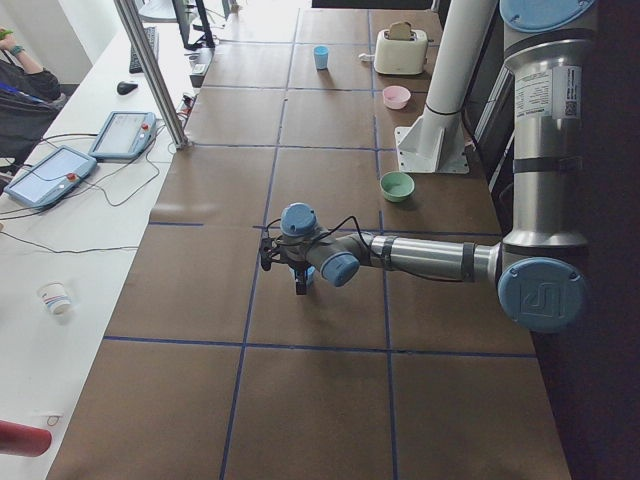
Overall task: Stack blue cups with both arms
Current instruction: 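Lower the left gripper onto the light blue cup and grasp it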
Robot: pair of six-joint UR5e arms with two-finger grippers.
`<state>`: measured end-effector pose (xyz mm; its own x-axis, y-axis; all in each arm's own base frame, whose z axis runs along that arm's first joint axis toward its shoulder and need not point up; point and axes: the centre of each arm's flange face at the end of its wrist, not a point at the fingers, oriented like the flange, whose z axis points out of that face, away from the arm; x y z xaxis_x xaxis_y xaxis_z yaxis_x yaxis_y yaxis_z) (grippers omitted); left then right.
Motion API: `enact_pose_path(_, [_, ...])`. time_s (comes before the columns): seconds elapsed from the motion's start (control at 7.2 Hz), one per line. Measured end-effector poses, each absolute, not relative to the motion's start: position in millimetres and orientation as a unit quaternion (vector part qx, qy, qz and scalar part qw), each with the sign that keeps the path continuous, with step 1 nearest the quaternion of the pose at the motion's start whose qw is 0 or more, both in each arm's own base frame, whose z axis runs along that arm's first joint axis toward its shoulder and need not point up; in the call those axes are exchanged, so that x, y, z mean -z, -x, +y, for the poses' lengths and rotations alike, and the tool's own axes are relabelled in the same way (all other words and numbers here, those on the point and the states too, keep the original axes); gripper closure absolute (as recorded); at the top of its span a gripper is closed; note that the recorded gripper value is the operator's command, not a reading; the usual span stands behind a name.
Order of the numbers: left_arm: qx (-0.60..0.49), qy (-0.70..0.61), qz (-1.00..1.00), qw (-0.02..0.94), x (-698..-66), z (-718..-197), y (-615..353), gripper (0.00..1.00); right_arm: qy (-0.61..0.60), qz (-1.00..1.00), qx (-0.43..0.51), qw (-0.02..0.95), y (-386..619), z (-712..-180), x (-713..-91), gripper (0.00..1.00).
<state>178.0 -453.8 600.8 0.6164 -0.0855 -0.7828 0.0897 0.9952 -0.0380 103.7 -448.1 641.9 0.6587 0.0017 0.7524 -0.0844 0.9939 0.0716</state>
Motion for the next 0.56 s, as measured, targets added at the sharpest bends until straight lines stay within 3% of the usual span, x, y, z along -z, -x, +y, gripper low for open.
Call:
enact_pose_path(0.14, [0.047, 0.003, 0.433, 0.9, -606.4, -452.2, -182.4, 0.04, -0.05, -0.413, -0.024, 0.909, -103.7, -448.1, -642.1, 0.0])
enact_pose_path(0.28, [0.045, 0.008, 0.431, 0.901, -610.2, -451.0, -185.4, 0.57, -0.05, -0.413, -0.024, 0.909, -103.7, -448.1, -642.2, 0.0])
enact_pose_path(0.42, [0.047, 0.011, 0.43, 0.902, -611.8, -450.6, -186.8, 0.89, -0.05, -0.413, -0.024, 0.909, -103.6, -448.1, -641.9, 0.0])
enact_pose_path(0.56, [0.051, 0.013, 0.43, 0.901, -611.1, -451.1, -187.8, 0.93, -0.05, -0.413, -0.024, 0.909, -103.6, -448.1, -641.5, 0.0])
